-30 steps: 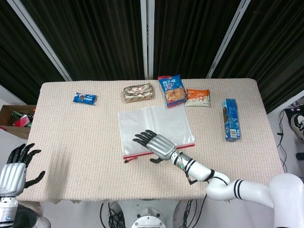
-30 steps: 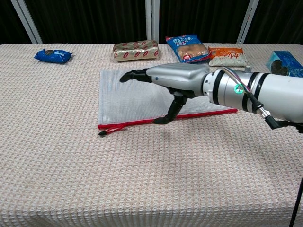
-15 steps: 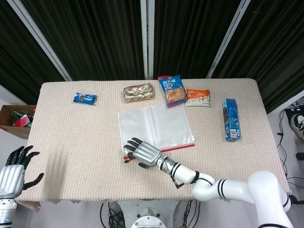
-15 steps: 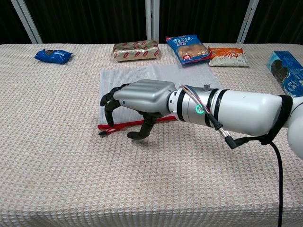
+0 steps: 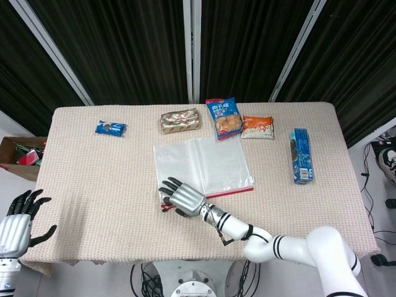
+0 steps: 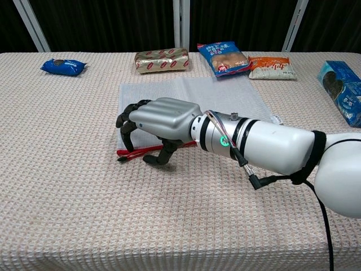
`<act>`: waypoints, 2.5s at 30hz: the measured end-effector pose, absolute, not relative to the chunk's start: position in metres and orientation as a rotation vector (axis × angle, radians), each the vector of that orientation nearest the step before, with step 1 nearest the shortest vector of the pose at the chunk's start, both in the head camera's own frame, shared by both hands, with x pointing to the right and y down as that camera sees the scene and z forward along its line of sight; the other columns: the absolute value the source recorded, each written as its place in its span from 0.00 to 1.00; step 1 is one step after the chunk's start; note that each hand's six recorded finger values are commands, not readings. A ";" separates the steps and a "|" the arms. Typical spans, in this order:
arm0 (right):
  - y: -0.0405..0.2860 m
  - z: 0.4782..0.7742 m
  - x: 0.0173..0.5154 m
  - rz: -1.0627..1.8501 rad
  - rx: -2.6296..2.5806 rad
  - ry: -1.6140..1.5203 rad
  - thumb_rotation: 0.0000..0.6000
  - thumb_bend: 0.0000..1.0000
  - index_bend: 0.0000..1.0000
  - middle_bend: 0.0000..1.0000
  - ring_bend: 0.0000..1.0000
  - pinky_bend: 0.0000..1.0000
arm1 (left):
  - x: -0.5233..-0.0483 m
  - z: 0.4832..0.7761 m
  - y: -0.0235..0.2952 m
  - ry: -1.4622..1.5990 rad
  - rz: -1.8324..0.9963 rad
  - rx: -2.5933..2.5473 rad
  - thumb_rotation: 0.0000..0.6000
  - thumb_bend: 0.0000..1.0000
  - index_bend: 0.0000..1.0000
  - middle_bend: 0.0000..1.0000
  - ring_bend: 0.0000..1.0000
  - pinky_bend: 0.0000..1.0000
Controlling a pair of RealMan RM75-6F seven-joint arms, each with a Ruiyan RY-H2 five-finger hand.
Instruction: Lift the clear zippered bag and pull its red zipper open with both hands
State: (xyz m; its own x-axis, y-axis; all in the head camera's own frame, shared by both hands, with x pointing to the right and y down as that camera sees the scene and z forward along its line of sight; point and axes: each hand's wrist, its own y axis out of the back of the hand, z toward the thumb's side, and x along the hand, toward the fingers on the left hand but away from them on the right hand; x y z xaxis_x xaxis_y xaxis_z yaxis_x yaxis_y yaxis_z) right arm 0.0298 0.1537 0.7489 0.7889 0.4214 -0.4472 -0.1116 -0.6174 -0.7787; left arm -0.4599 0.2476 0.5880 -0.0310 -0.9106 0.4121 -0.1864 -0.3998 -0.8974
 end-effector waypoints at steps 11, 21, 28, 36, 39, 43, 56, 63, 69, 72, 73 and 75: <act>0.153 0.753 0.026 0.770 -2.091 -0.260 1.00 0.37 0.55 0.17 0.00 0.00 | -0.462 0.589 0.249 1.172 -1.483 -1.628 1.00 0.20 0.25 0.12 0.06 0.10; 0.144 0.735 0.025 0.693 -2.051 -0.338 1.00 0.48 0.76 0.20 0.00 0.00 | -0.454 0.592 0.237 1.157 -1.427 -1.665 1.00 0.20 0.25 0.12 0.06 0.10; 0.128 0.695 0.033 0.563 -1.964 -0.435 1.00 0.48 0.80 0.19 0.00 0.00 | -0.413 0.608 0.206 1.122 -1.253 -1.845 1.00 0.20 0.25 0.12 0.06 0.10; 0.098 0.640 0.043 0.431 -1.838 -0.556 1.00 0.48 0.81 0.19 0.00 0.00 | -0.333 0.637 0.159 1.079 -0.988 -2.137 1.00 0.19 0.25 0.11 0.06 0.10; 0.089 0.628 0.043 0.414 -1.820 -0.578 1.00 0.48 0.81 0.19 0.00 0.00 | -0.300 0.646 0.142 1.072 -0.885 -2.226 1.00 0.20 0.25 0.11 0.06 0.10; 0.083 0.619 0.042 0.406 -1.799 -0.582 1.00 0.48 0.81 0.19 0.00 0.00 | -0.264 0.658 0.122 1.055 -0.794 -2.297 1.00 0.20 0.25 0.10 0.06 0.10; 0.080 0.616 0.035 0.402 -1.806 -0.607 1.00 0.48 0.82 0.19 0.00 0.00 | -0.202 0.681 0.113 0.977 -0.697 -2.473 1.00 0.26 0.34 0.10 0.06 0.10; 0.082 0.615 0.031 0.393 -1.813 -0.613 1.00 0.48 0.82 0.19 0.00 0.00 | -0.183 0.691 0.109 0.989 -0.694 -2.486 1.00 0.31 0.40 0.11 0.06 0.10; 0.080 0.614 0.031 0.392 -1.817 -0.620 1.00 0.48 0.82 0.19 0.00 0.00 | -0.175 0.697 0.106 0.992 -0.706 -2.481 1.00 0.32 0.42 0.11 0.06 0.10; 0.079 0.615 0.033 0.398 -1.816 -0.619 1.00 0.48 0.82 0.19 0.00 0.00 | -0.176 0.698 0.105 1.001 -0.710 -2.481 1.00 0.33 0.42 0.11 0.06 0.10; 0.079 0.616 0.033 0.398 -1.816 -0.619 1.00 0.48 0.82 0.19 0.00 0.00 | -0.176 0.698 0.105 1.005 -0.709 -2.483 1.00 0.33 0.43 0.11 0.06 0.10; 0.079 0.616 0.034 0.399 -1.817 -0.621 1.00 0.48 0.82 0.19 0.00 0.00 | -0.177 0.699 0.104 1.010 -0.711 -2.484 1.00 0.34 0.44 0.11 0.06 0.10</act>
